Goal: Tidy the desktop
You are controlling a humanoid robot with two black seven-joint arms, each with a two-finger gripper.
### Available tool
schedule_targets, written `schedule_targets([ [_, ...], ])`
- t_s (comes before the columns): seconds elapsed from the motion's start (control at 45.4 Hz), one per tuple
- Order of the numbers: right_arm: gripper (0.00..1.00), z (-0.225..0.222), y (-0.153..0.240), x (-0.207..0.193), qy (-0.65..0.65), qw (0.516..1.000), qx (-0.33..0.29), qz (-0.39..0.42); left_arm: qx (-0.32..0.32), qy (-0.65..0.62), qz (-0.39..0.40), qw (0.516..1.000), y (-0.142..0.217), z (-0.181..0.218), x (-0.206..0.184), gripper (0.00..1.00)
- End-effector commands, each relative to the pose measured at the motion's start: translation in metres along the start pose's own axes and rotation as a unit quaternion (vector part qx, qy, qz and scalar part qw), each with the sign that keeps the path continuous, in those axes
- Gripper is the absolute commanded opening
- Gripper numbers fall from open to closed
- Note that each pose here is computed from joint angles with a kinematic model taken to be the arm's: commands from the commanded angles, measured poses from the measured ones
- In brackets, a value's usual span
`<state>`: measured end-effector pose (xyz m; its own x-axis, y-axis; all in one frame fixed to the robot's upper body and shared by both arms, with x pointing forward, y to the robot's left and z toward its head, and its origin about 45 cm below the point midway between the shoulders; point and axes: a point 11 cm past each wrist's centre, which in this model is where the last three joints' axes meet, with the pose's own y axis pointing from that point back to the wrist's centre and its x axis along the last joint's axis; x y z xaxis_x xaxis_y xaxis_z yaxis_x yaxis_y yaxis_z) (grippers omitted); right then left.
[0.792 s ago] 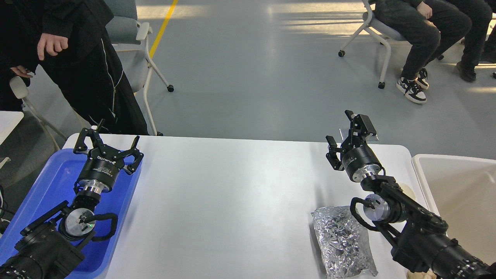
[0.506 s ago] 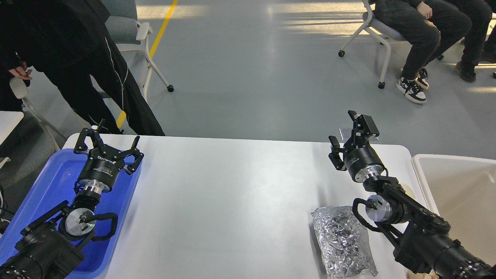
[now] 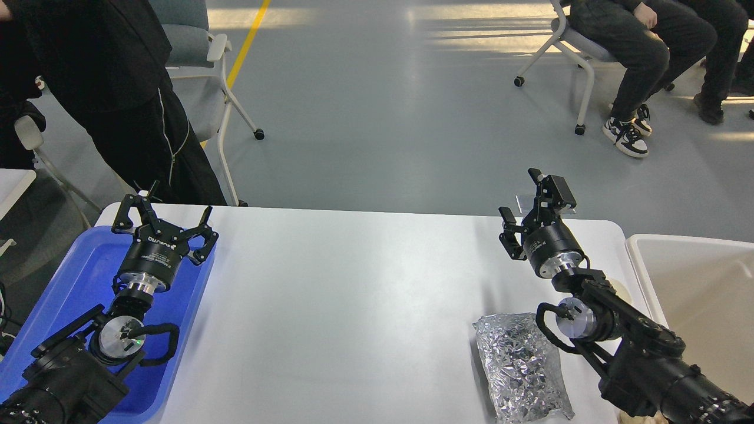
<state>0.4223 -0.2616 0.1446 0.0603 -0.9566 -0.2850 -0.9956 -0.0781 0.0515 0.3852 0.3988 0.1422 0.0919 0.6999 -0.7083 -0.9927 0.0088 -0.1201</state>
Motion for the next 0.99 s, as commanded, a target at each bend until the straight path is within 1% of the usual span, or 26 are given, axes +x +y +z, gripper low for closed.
schedule_targets([
  [0.0,1.0,0.003,-0.001,-0.01,-0.006,1.0,0.0,-0.002,0.0,0.0,0.0,1.0,0.0,0.0,0.0,1.0],
  [0.044,1.0,0.005,-0.002,-0.017,-0.014,1.0,0.0,-0.005,0.0,0.0,0.0,1.0,0.0,0.0,0.0,1.0],
  [0.11,1.0,0.006,-0.001,-0.016,-0.014,1.0,-0.001,-0.003,0.0,0.0,-0.001,1.0,0.0,0.0,0.0,1.0],
  [0.308,1.0,0.003,0.001,0.0,0.006,1.0,-0.012,-0.001,0.001,0.001,-0.002,1.0,0.0,0.0,-0.001,1.0],
  [0.462,1.0,-0.008,-0.003,0.008,0.014,1.0,-0.012,-0.002,0.001,0.002,-0.005,1.0,0.0,0.0,-0.001,1.0],
  [0.616,1.0,-0.01,-0.005,-0.003,0.001,0.999,-0.03,-0.013,0.001,0.002,-0.005,1.0,0.0,-0.001,-0.001,1.0],
  [0.682,1.0,-0.013,-0.004,0.001,-0.024,0.999,-0.042,-0.006,0.001,0.002,-0.005,1.0,0.0,-0.001,-0.001,1.0],
  [0.792,1.0,-0.03,-0.003,0.016,-0.035,0.998,-0.05,0.0,0.001,0.002,-0.005,1.0,0.0,-0.001,-0.001,1.0],
  [0.881,1.0,-0.05,-0.003,0.025,0.002,0.999,-0.046,-0.014,0.001,0.002,-0.005,1.0,0.0,-0.001,-0.001,1.0],
  [0.969,1.0,-0.059,0.001,0.029,0.048,0.997,-0.053,-0.032,0.002,0.001,-0.005,1.0,0.0,-0.001,-0.001,1.0],
])
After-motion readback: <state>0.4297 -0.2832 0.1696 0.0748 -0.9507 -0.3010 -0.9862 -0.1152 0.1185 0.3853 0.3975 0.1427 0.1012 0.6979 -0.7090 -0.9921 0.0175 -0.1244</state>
